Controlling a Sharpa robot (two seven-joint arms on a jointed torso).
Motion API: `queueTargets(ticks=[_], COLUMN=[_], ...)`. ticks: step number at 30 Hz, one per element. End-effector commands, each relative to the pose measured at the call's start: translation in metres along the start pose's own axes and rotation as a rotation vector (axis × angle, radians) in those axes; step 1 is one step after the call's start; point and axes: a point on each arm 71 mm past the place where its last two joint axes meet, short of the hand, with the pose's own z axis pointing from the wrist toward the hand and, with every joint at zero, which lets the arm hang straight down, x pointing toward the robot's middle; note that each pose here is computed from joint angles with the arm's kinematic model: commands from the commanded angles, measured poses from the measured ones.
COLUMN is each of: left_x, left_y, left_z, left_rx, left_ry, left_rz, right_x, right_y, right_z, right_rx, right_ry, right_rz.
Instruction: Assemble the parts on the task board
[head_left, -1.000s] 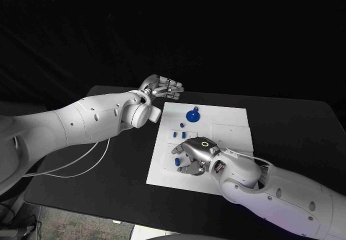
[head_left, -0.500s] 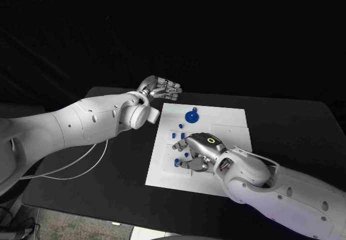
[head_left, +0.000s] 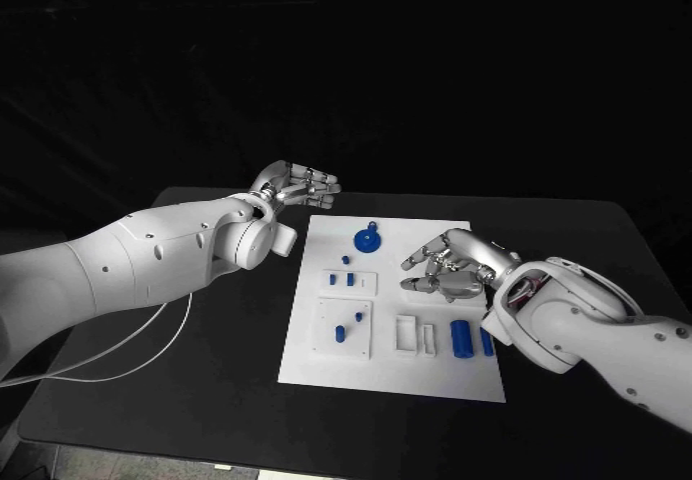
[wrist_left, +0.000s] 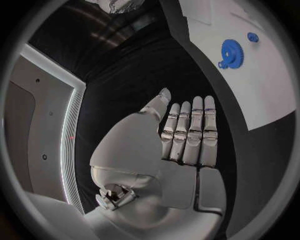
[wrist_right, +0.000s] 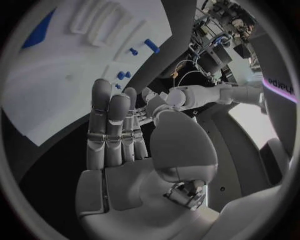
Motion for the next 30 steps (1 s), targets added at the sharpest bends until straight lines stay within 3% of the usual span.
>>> queueTargets(ticks=[1, 10, 16, 23, 30], left_x=[0.0015, -0.0012, -0.0027, -0.0034, -0.0032], left_y=[-0.002, -0.0011, -0.0007, -0.002, -0.003], left_z=[-0.0024, -0.0134, -0.0204, -0.0278, -0.031], left_rx=[0.013, 0.009, 0.015, 0.034, 0.049], left_ry=[0.023, 0.052, 0.07, 0.104, 0.125], left_rz=[-0.015, -0.046, -0.059, -0.076, -0.087], right_x=[0.0, -0.013, -0.01, -0.008, -0.004], right_y=[-0.023, -0.072, -0.088, -0.095, -0.09], right_z=[-0.007, -0.032, -0.05, -0.059, -0.057], right_rx=[0.136, 0.403, 0.554, 0.642, 0.656], right_ry=[0.16, 0.316, 0.475, 0.548, 0.563], right_rz=[0.186, 0.227, 0.215, 0.178, 0.185])
